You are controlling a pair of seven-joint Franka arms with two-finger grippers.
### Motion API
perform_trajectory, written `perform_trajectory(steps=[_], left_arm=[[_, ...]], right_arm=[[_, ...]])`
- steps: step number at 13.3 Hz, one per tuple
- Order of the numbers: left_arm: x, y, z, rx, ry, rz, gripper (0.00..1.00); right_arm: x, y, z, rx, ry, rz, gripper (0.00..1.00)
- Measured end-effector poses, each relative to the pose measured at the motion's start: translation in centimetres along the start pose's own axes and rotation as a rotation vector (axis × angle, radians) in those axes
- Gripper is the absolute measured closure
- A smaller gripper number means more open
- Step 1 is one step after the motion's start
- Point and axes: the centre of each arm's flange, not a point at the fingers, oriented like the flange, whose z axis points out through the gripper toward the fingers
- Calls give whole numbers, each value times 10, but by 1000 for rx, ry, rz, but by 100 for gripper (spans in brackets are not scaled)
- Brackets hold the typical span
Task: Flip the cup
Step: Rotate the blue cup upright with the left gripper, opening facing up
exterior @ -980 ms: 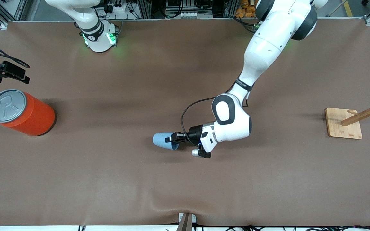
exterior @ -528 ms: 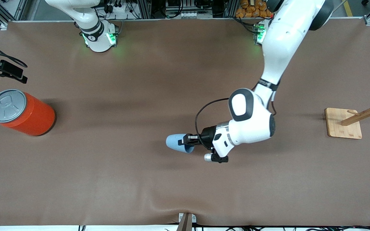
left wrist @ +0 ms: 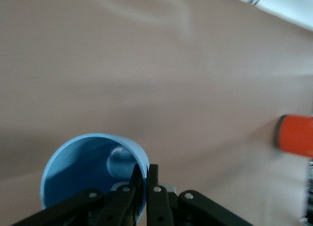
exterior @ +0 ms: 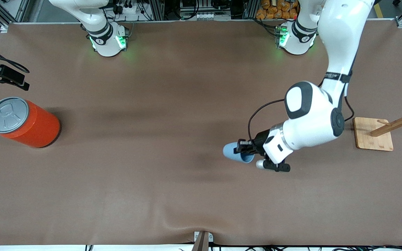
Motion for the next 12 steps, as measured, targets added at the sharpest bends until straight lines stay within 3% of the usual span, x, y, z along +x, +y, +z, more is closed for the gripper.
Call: perform_trajectory(steps=[4, 8, 12], left_arm=[[-39, -43, -25, 271, 17, 77, 93], [-54, -107, -27, 533, 48, 141, 93], [-76, -150, -20, 592, 82, 140, 93]], right_arm=[[0, 0, 0, 0, 0, -1, 0], [0, 0, 0, 0, 0, 0, 0], [0, 0, 0, 0, 0, 0, 0]])
